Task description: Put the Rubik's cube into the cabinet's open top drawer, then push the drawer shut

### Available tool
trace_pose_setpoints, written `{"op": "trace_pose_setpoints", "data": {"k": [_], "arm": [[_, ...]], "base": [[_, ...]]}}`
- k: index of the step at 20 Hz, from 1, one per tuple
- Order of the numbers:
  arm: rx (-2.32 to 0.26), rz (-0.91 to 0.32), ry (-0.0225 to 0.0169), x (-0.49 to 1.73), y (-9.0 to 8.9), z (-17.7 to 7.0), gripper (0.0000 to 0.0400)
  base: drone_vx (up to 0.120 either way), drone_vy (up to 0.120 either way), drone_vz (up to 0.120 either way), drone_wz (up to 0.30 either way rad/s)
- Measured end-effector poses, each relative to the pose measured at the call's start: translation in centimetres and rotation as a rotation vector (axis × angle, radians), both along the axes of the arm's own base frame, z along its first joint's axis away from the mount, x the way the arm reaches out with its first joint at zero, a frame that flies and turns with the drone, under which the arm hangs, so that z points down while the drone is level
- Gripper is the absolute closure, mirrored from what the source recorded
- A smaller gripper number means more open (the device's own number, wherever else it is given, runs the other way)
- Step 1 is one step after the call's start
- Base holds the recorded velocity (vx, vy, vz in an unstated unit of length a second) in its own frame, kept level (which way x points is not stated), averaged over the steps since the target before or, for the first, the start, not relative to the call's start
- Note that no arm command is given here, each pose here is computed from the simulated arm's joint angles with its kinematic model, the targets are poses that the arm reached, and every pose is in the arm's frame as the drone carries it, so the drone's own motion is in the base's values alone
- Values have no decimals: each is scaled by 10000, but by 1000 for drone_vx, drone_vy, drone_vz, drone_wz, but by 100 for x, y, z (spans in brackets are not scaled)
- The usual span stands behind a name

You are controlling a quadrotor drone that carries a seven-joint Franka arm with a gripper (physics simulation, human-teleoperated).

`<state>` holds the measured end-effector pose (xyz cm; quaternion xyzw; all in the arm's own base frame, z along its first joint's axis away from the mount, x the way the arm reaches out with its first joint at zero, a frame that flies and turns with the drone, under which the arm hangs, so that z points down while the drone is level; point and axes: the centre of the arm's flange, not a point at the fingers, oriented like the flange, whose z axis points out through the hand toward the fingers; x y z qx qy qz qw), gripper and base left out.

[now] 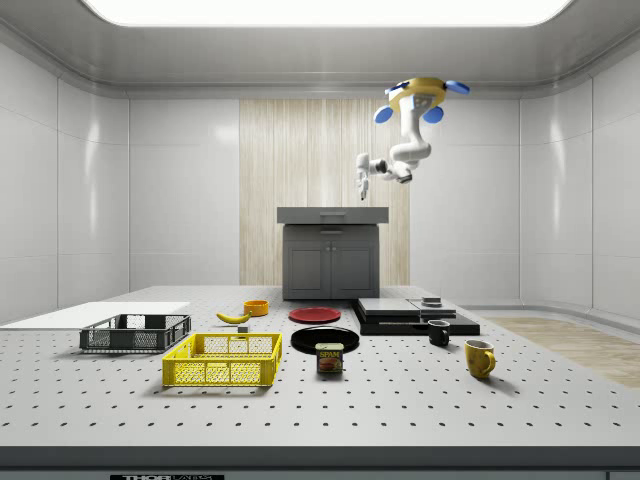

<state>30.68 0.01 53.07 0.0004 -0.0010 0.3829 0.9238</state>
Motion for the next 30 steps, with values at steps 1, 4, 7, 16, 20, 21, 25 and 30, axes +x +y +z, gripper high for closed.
{"op": "trace_pose_setpoints", "data": {"k": [1,4,7,16,20,21,25,30], "arm": [[-955,-87,20,-18,58,18,0],[-5588,683,-182,-83,-105,176,0],[-9376,1051,-417,-51,-288,429,0],[-14412,212,-126,-11,-862,878,0],[-15080,87,-71,-6,-943,942,0],[-15185,68,-62,-5,-955,952,0],[-15457,16,-38,-4,-983,978,0],[-15609,-13,-25,-4,-996,993,0]], "base": [[0,120,0,0],[0,120,0,0],[0,120,-120,0],[0,13,-120,0],[0,-70,-120,0],[0,-120,-120,0],[110,-30,-20,0],[56,-80,0,0]]}}
